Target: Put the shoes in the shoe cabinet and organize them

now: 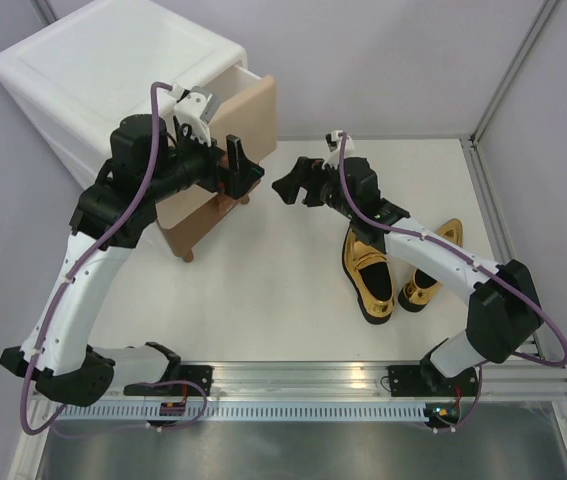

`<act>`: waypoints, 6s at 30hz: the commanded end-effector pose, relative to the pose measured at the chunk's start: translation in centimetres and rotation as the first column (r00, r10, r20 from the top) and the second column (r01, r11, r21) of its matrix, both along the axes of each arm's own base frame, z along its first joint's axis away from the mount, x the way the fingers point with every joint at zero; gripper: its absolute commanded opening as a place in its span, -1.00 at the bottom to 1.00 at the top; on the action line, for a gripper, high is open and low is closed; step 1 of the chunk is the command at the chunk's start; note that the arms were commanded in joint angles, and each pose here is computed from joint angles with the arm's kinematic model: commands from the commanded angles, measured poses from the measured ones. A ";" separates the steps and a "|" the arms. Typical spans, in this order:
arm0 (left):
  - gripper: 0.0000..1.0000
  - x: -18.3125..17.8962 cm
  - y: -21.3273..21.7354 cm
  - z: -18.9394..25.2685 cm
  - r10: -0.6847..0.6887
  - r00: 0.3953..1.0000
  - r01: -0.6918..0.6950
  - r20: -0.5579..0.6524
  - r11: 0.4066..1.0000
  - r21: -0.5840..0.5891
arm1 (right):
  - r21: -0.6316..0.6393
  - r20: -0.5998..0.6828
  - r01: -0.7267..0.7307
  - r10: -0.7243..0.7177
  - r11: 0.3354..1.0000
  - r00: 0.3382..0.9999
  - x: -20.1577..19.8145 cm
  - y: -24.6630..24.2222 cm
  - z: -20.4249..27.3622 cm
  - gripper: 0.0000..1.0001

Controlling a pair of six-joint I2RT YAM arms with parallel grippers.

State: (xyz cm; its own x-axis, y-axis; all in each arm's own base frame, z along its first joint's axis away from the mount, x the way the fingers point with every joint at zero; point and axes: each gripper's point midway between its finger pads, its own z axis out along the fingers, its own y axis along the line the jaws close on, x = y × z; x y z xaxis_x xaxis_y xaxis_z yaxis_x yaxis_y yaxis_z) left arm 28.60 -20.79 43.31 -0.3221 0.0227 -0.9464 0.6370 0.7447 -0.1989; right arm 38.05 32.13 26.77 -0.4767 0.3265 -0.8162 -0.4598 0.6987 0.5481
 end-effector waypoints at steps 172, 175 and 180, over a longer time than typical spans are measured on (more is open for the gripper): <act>0.98 -7.0 -11.0 6.5 -0.554 0.826 0.512 -0.102 0.815 -0.272 | -0.432 -0.010 0.327 -0.367 0.840 0.930 -4.2 -17.1 -5.2 0.93; 1.00 -7.7 -11.8 6.5 -0.588 0.803 0.546 -0.101 0.792 -0.274 | -0.439 -0.016 0.329 -0.373 0.836 0.928 -4.4 -17.4 -5.5 0.93; 0.99 -7.8 -12.3 6.9 -0.598 0.797 0.558 -0.086 0.783 -0.277 | -0.452 -0.027 0.327 -0.379 0.830 0.925 -4.7 -17.8 -5.9 0.93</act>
